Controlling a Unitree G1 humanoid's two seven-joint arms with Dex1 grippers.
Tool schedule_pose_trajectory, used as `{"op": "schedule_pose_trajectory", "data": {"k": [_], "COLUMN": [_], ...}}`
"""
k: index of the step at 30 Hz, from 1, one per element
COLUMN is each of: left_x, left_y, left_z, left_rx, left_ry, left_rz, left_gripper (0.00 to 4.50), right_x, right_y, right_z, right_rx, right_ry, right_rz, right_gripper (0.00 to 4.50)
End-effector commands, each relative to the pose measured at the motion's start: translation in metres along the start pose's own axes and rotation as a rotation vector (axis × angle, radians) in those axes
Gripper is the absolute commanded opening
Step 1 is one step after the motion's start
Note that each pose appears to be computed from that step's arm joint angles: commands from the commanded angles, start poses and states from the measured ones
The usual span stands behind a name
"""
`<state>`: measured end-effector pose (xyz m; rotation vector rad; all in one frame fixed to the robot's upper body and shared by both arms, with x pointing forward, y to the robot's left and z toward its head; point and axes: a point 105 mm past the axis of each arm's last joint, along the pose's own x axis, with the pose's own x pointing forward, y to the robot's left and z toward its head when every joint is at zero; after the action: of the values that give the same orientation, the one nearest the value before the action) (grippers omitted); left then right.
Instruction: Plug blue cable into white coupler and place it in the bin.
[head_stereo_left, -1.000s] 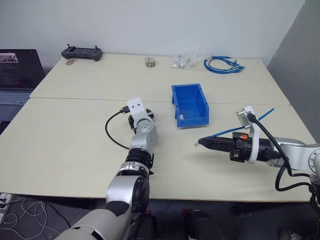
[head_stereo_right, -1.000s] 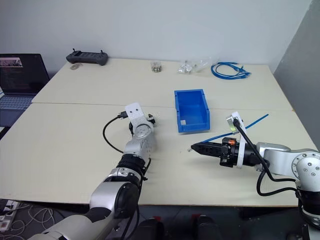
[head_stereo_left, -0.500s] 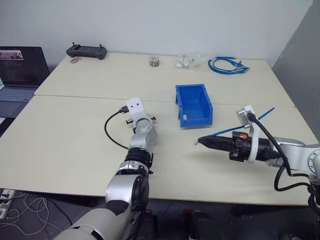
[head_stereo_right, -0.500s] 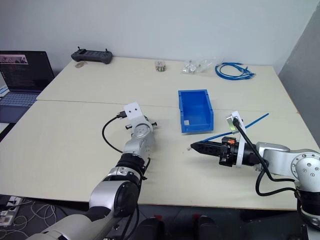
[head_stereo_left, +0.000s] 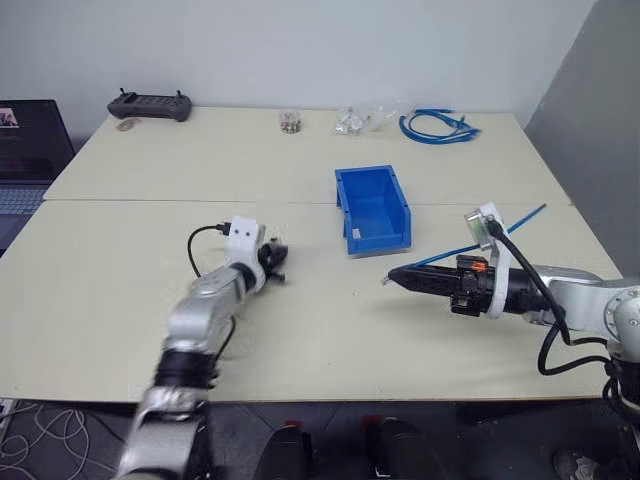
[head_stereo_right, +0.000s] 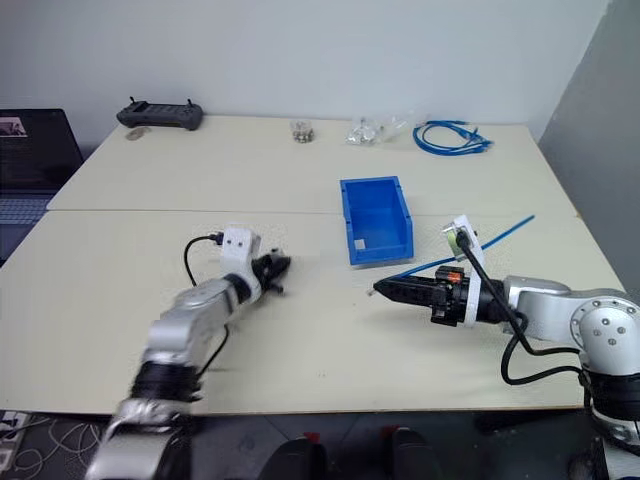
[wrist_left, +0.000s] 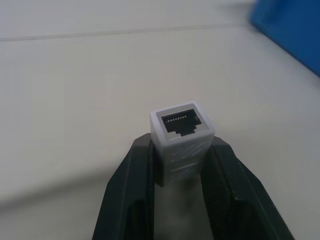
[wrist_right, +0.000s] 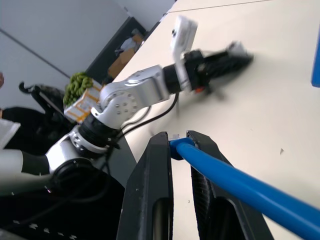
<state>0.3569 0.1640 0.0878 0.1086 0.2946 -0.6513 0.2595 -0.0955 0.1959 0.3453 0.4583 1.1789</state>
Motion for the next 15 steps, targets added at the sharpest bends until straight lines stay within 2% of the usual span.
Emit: {"op": "schedule_pose_trajectory", "data": {"k": [1,3,7,12,15], "left_x": [-0.020,-0.021,0.003,0.026,0.031], "left_y": [-0.064,-0.081,-0.104,-0.115,-0.115], "left_z": [0.008,0.004,-0.007,-0.024,-0.024], "left_rx": [0.194,0.221,0.373,0.477,0.496], "left_ry": [-0.030,-0.028,-0.048,-0.041,-0.050], "left_rz": [-0.501,-0.638,-0.790,-0.877,-0.898], "left_gripper": [0.93,0.93,0.93,0.93,0.93], "right_x": [0.011,0.018,0.033,0.037,0.037], "right_y": [0.013,0.013,-0.002,-0.021,-0.027], "right_z": [0.010,0.011,0.001,-0.015,-0.021], "right_rx": [-0.139,-0.208,-0.356,-0.502,-0.551], "right_ry": [0.041,0.074,0.175,0.286,0.323], "right_rz": [0.054,0.058,0.028,0.005,-0.005], "right_gripper": [0.22,0.22,0.22,0.22,0.22]}}
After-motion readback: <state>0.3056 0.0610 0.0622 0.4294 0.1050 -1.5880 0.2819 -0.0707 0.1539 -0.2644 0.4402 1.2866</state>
